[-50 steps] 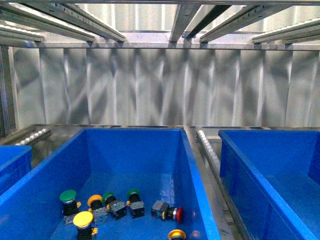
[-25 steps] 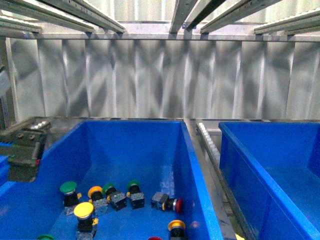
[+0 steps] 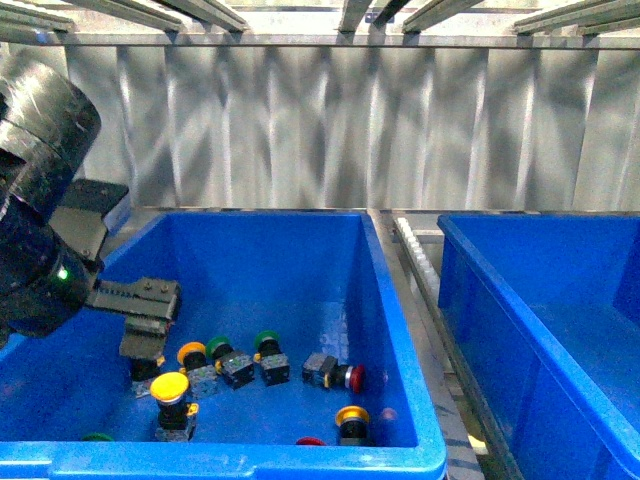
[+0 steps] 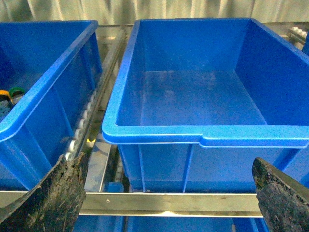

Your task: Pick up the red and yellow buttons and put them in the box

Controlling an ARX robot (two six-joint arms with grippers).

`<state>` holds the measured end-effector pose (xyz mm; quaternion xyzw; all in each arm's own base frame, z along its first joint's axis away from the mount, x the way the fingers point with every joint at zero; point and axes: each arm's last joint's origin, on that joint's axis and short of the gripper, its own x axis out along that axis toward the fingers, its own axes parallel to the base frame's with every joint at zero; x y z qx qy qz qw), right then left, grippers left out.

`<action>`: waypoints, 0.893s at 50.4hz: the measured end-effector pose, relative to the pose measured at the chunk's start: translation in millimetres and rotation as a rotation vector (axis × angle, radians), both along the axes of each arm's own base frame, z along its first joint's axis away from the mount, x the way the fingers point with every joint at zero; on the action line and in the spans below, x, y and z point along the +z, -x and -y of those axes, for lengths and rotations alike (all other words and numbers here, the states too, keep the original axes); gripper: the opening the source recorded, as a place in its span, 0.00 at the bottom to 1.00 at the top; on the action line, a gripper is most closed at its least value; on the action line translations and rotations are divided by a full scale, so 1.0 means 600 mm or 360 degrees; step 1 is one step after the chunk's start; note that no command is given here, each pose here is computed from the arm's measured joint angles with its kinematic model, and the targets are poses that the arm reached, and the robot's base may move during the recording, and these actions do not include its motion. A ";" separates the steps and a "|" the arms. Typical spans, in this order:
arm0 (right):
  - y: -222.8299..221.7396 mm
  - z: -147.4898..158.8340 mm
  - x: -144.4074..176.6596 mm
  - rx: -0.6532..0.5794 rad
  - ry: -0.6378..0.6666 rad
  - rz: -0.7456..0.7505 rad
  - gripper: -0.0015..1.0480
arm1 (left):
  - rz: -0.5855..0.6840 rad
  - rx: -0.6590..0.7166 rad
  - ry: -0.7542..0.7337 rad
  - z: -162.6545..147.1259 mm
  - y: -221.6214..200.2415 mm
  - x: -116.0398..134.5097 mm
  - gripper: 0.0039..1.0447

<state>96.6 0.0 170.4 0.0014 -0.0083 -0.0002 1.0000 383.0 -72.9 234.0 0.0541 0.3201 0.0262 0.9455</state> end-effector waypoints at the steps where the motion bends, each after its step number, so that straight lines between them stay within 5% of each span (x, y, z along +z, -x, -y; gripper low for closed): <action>1: 0.000 0.000 0.000 0.0001 0.0000 0.0000 0.94 | -0.0018 -0.0004 0.0022 0.001 -0.004 -0.005 0.93; 24: 0.000 0.000 0.000 0.0000 0.0000 -0.0001 0.94 | -0.0178 0.0019 0.0056 0.023 -0.061 -0.078 0.93; 45: 0.000 0.000 0.000 0.0001 0.0000 -0.0001 0.94 | -0.0166 0.0043 0.0081 0.039 -0.109 -0.081 0.93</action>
